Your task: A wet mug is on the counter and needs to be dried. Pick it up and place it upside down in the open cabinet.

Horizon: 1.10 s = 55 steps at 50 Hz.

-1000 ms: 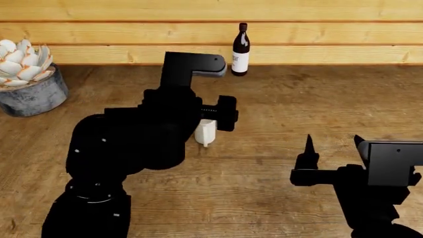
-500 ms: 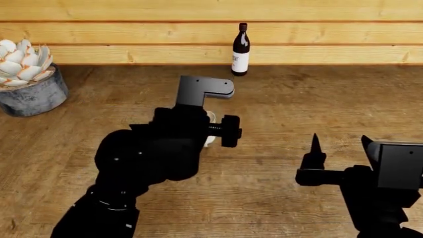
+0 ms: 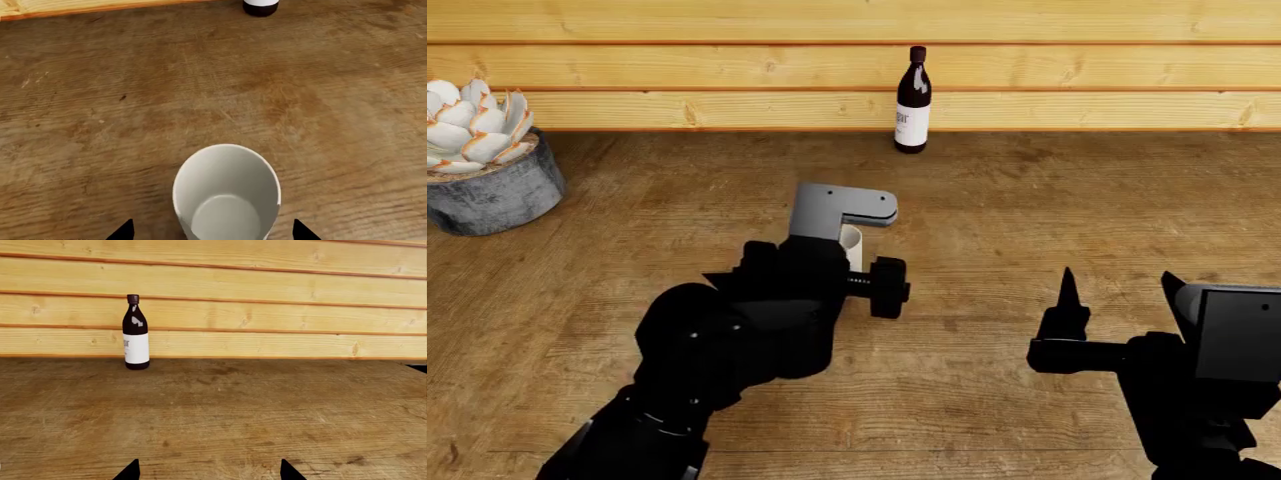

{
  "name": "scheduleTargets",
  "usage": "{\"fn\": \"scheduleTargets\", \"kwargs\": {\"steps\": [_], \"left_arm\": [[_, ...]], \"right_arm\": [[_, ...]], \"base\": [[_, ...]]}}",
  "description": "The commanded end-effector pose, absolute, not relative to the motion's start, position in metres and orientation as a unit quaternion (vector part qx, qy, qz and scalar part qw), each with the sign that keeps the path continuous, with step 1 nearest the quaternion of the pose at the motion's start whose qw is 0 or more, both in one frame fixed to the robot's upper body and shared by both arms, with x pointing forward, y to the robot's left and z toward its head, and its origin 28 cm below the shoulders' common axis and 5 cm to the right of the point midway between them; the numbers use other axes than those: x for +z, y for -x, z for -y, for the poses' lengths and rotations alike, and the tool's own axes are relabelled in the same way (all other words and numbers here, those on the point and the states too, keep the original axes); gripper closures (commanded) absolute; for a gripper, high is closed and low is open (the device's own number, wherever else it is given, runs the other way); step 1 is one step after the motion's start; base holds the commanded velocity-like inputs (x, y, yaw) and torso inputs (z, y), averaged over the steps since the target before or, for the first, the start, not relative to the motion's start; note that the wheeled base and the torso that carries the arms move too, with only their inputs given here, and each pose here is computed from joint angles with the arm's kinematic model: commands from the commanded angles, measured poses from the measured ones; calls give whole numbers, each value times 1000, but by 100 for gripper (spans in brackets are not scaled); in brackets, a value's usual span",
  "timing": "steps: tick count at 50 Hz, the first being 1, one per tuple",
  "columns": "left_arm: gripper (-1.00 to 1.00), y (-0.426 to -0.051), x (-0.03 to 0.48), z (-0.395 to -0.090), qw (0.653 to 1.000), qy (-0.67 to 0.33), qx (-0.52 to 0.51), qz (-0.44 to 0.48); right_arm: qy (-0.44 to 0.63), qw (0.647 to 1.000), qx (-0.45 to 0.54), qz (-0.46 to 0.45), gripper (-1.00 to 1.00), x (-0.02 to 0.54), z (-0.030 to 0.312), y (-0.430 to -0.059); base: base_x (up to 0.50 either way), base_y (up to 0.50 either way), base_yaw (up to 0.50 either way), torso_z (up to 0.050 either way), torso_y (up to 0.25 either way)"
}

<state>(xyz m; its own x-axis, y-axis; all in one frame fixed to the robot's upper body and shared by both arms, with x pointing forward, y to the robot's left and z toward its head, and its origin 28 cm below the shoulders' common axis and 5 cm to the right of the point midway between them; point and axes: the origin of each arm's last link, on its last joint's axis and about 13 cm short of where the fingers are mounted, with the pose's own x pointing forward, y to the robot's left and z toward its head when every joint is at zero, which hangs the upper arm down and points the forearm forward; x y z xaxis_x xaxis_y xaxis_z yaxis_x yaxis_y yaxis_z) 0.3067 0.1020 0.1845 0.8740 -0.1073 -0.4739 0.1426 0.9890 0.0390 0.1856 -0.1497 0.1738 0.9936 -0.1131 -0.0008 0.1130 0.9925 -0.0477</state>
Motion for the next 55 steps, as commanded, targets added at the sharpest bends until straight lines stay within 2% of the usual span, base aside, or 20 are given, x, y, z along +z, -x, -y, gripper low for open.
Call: {"fn": "scheduleTargets", "kwargs": {"steps": [1, 37, 38, 55], "left_arm": [[-100, -309, 174, -102, 964, -41, -66, -253], [-100, -316, 153, -99, 958, -46, -74, -272], [100, -316, 154, -99, 958, -44, -74, -272], [100, -315, 157, -101, 968, -47, -57, -241]], "right_arm": [[24, 998, -57, -1, -100, 174, 150, -186], [22, 998, -56, -3, -100, 172, 151, -186], [22, 998, -56, -3, -100, 172, 150, -186], [22, 998, -57, -3, -100, 172, 150, -186]], "base": [[0, 0, 0, 0, 0], [0, 0, 0, 0, 0], [0, 0, 0, 0, 0], [1, 0, 0, 0, 0]]}}
